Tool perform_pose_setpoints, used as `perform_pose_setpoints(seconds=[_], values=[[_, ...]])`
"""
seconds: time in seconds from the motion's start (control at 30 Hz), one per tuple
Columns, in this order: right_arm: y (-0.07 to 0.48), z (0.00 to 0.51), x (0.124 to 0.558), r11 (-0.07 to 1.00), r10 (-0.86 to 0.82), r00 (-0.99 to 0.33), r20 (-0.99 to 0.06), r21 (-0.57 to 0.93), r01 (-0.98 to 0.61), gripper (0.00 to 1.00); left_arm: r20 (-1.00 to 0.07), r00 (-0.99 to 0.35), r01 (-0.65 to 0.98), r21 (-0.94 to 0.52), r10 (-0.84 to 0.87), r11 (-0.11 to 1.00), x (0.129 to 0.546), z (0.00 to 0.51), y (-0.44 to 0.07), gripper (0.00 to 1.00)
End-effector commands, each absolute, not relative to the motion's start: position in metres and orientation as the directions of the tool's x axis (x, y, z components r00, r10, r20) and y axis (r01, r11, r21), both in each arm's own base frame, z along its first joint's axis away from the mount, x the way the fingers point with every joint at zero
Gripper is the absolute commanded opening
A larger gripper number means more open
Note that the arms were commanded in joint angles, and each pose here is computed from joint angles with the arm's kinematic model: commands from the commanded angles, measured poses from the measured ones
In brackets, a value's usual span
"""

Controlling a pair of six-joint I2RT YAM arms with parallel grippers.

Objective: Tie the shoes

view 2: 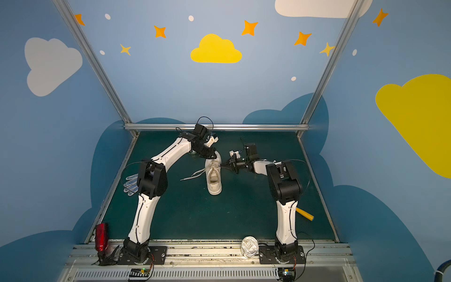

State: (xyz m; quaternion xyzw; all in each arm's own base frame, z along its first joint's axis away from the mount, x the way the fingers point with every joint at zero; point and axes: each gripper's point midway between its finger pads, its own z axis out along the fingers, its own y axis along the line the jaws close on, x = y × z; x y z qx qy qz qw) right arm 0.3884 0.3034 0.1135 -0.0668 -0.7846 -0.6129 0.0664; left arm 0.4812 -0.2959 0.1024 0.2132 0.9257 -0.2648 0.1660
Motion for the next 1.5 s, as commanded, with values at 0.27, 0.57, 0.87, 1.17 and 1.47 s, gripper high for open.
perform_pose_setpoints(seconds=[0.27, 0.57, 0.87, 1.17, 1.47], values=[[0.303, 0.122, 0.391, 0.234, 0.021, -0.986, 0.163, 0.958, 0.163, 0.00, -0.490, -0.832, 0.508, -0.488, 0.259, 0.710, 0.481, 0.138, -0.307, 0.07], [0.304, 0.122, 0.394, 0.230, 0.020, -0.987, 0.162, 0.960, 0.162, 0.00, -0.490, -0.836, 0.502, -0.499, 0.248, 0.707, 0.482, 0.133, -0.307, 0.03], [0.298, 0.119, 0.390, 0.245, 0.027, -0.986, 0.166, 0.955, 0.168, 0.00, -0.561, -0.801, 0.516, -0.474, 0.207, 0.713, 0.485, 0.158, -0.302, 0.03], [0.287, 0.120, 0.384, 0.267, 0.039, -0.986, 0.161, 0.949, 0.166, 0.00, -0.598, -0.782, 0.520, -0.471, 0.176, 0.713, 0.485, 0.177, -0.297, 0.03], [0.270, 0.117, 0.379, 0.285, 0.058, -0.984, 0.166, 0.942, 0.176, 0.00, -0.632, -0.761, 0.519, -0.459, 0.146, 0.721, 0.489, 0.193, -0.288, 0.03]])
